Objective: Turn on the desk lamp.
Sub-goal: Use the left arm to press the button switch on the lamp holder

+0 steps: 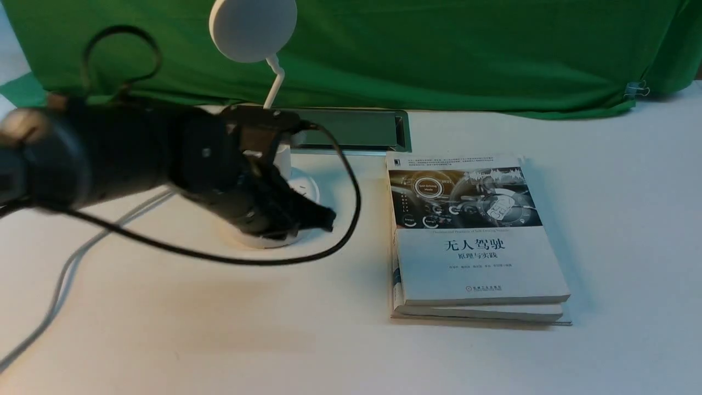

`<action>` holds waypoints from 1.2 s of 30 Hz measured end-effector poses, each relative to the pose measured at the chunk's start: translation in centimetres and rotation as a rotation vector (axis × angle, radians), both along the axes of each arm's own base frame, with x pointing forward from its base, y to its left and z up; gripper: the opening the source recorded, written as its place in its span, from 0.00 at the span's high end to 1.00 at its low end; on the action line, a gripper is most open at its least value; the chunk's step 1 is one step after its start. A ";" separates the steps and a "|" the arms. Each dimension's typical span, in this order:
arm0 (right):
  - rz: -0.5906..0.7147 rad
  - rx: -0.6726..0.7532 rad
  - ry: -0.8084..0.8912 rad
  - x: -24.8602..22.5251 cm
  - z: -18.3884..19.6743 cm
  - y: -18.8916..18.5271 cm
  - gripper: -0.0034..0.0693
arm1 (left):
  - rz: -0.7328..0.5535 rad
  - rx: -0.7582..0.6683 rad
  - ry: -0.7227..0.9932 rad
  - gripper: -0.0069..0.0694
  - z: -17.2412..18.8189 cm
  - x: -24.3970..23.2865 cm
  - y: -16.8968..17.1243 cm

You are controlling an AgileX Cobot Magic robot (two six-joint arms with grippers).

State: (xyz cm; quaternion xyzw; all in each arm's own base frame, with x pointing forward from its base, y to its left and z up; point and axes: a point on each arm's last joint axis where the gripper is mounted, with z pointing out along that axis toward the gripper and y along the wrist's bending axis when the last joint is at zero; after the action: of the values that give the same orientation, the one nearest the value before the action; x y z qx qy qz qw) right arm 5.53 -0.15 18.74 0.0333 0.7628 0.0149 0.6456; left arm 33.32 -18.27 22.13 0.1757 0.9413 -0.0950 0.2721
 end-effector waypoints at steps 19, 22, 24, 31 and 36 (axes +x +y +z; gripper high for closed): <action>0.000 0.000 0.000 0.0 0.0 0.0 0.63 | 0.092 0.164 -0.001 0.91 -3.1 5.9 -1.6; 0.000 0.000 0.000 0.0 0.0 0.0 0.63 | 0.094 0.166 0.003 0.91 -3.2 5.9 -1.6; 0.000 0.000 0.000 0.0 0.0 0.0 0.63 | 0.097 0.168 0.007 0.91 -3.3 5.9 -1.6; 0.000 0.000 0.000 0.0 0.0 0.0 0.63 | 0.093 0.178 0.017 0.91 -4.1 6.0 -1.6; 0.000 0.000 0.000 0.0 0.0 0.0 0.63 | 0.105 0.164 0.046 0.91 -4.5 6.0 -1.8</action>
State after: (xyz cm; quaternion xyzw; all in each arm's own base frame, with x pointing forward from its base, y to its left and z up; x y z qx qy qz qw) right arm 5.53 -0.15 18.74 0.0333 0.7628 0.0148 0.6456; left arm 39.30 -20.06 17.61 0.1455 0.9599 -0.0074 0.2397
